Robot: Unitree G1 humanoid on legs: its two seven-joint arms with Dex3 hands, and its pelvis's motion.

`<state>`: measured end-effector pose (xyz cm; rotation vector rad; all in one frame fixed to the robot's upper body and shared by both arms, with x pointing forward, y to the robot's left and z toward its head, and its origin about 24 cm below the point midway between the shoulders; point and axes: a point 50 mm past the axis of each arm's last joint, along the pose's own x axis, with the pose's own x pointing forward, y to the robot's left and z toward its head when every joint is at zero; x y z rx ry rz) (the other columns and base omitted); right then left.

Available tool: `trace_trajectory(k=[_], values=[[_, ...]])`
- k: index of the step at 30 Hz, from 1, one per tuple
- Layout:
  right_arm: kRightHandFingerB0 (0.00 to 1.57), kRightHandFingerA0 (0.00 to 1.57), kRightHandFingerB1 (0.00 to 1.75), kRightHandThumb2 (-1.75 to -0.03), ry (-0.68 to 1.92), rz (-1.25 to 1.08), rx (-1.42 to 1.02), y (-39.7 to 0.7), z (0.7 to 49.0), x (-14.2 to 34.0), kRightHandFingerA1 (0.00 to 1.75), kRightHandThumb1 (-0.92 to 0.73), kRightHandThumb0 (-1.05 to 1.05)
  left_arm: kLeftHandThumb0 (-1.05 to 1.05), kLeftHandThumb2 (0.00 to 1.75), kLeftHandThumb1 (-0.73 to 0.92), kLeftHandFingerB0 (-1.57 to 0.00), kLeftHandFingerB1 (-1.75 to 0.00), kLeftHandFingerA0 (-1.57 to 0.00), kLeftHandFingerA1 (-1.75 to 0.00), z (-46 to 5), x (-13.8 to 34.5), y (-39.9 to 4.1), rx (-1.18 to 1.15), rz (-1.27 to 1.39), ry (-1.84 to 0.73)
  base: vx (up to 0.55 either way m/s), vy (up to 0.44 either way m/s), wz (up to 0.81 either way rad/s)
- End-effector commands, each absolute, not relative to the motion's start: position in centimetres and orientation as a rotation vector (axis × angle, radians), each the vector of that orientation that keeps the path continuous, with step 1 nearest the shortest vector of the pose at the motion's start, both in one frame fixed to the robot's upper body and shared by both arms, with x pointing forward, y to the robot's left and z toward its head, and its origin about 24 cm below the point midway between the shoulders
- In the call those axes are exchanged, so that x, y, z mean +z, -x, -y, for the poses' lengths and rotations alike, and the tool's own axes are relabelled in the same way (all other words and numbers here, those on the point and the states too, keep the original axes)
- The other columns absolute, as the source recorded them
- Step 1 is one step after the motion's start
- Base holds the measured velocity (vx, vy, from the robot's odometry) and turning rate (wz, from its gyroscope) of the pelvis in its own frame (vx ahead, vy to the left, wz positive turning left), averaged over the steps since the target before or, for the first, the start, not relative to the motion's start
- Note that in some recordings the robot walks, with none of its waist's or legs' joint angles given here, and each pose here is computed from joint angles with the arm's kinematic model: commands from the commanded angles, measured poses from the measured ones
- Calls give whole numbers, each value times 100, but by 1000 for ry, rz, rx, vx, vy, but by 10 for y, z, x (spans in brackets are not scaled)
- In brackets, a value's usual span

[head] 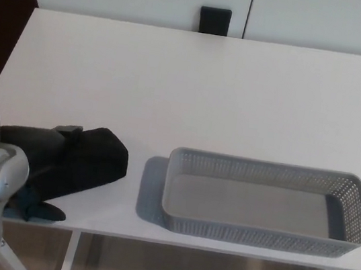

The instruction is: The robot walk towards a table in front and pick up a black pencil case on the left hand side and put the pencil case into a small container on the right hand side

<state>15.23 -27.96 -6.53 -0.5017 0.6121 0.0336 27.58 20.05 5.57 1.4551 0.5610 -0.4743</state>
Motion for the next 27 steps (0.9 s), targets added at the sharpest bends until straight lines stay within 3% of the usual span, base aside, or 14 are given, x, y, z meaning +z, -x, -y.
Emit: trace_trajectory(k=[1,3,6,7,9,10,13,14,15,17,20,21,26,27], values=[[51,53,41,-54,507,-608,22,-152,284,-63,44,-47,-26,-62,74,38,0,-9,-14,-51,-214,26,-265,-459,-661,-1485,0,0,0],[52,54,42,-54,508,-606,22,-154,284,-62,44,-47,-25,-63,73,40,0,-4,-32,-57,-215,15,-262,-444,-626,-1518,0,0,0],[52,54,42,-54,509,-604,21,-154,284,-62,44,-47,-25,-63,73,40,0,-4,-32,-57,-215,13,-263,-437,-614,-1522,0,0,0],[54,53,42,-54,512,-606,24,-155,284,-62,45,-47,-26,-21,59,61,-17,-28,-80,-100,-212,5,-258,-424,-517,-1500,0,0,0],[54,53,42,-54,513,-606,25,-155,284,-62,45,-47,-26,-21,59,61,-17,-28,-80,-100,-211,2,-255,-414,-472,-1487,0,0,0],[56,53,42,-54,512,-606,22,-157,283,-61,45,-47,-26,-19,64,82,-47,-38,-74,-79,-210,1,-255,-406,-435,-1498,0,0,0],[56,53,42,-54,512,-607,21,-157,283,-61,45,-47,-26,-19,64,82,-47,-38,-74,-79,-210,0,-254,-399,-409,-1501,0,0,0],[56,55,43,-54,512,-602,21,-158,283,-60,45,-47,-24,-21,79,92,-59,-44,-77,-111,-208,0,-253,-391,-344,-1494,0,0,0],[56,55,43,-54,512,-596,21,-159,283,-59,45,-47,-24,-21,79,92,-59,-44,-77,-111,-206,0,-252,-380,-264,-1480,0,0,0],[57,56,43,-54,521,-591,26,-160,284,-59,44,-48,-25,-25,71,92,-75,-61,-74,-162,-203,7,-252,-363,-191,-1449,0,0,0],[57,56,43,-54,530,-590,30,-161,285,-58,44,-48,-25,-25,71,92,-75,-61,-74,-162,-201,13,-254,-354,-139,-1427,0,0,0],[60,57,43,-54,535,-587,31,-162,285,-58,44,-48,-27,-24,67,90,-66,-91,-70,-164,-200,19,-256,-358,-118,-1392,0,0,0],[60,56,43,-54,536,-584,33,-162,285,-58,44,-48,-27,-25,66,91,-66,-93,-68,-168,-198,36,-258,-357,-73,-1311,0,0,0],[62,60,44,-54,545,-587,33,-164,286,-57,44,-49,-30,-23,72,92,-78,-65,-75,-149,-197,63,-264,-362,-22,-1234,0,0,0]])
